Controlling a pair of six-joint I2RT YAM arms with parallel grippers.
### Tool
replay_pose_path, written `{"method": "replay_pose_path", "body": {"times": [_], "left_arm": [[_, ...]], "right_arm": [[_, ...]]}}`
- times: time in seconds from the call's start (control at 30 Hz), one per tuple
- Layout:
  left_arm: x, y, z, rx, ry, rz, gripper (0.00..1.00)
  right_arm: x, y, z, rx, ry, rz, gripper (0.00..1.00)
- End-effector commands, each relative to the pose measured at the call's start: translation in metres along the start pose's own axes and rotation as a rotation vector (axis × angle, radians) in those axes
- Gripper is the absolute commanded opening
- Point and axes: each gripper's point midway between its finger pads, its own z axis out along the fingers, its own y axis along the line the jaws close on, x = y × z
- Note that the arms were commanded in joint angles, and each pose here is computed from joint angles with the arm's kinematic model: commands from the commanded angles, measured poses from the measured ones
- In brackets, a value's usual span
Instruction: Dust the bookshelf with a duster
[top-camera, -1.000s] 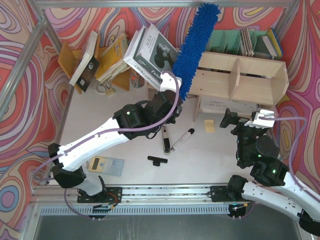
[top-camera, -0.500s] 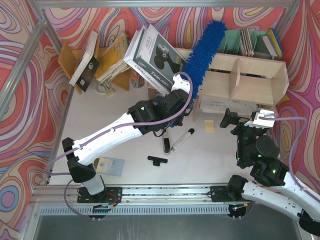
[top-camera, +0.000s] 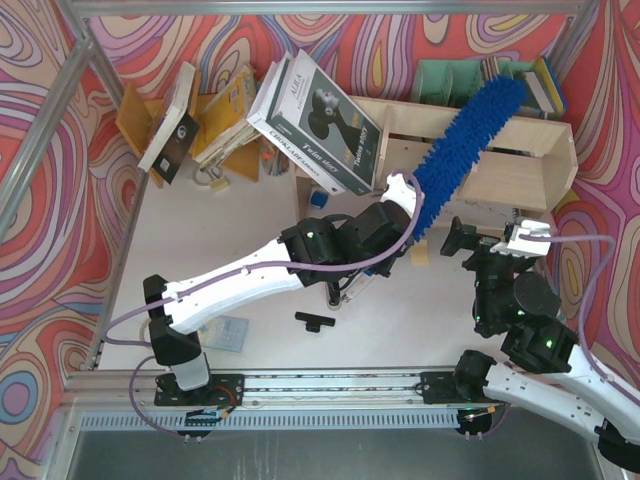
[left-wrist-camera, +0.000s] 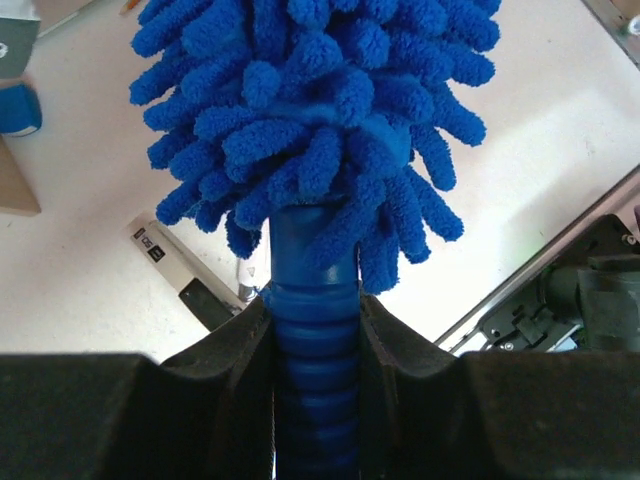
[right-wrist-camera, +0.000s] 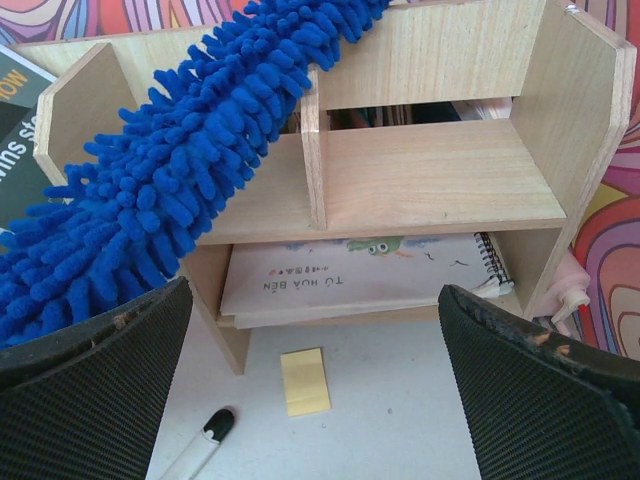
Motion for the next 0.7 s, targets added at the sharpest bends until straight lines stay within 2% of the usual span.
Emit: {"method": "replay_pose_path", "body": {"times": [0.0, 0.17, 0.27, 0.43, 0.67], "left_arm": [[-0.015, -0.029, -0.006, 0.109, -0.062, 0.063, 0.0], [-0.022, -0.034, -0.013, 0.137, -0.109, 0.08, 0.0], [-0.03, -0.023, -0.017, 0.082, -0.144, 0.071, 0.0], [-0.034, -0.006, -0.018, 0.008, -0.133, 0.075, 0.0], [-0.044, -0.015, -0.009, 0.048, -0.114, 0.105, 0.0]], "right_arm": [[-0.006, -0.006, -0.001, 0.014, -0.02, 0.032, 0.99], [-0.008, -0.008, -0.002, 0.01, -0.029, 0.052, 0.99], [-0.009, -0.009, -0.003, 0.01, -0.032, 0.059, 0.99], [-0.01, -0.008, -0.003, 0.007, -0.033, 0.062, 0.99], [-0.01, -0.009, -0.004, 0.006, -0.032, 0.067, 0.99]]}}
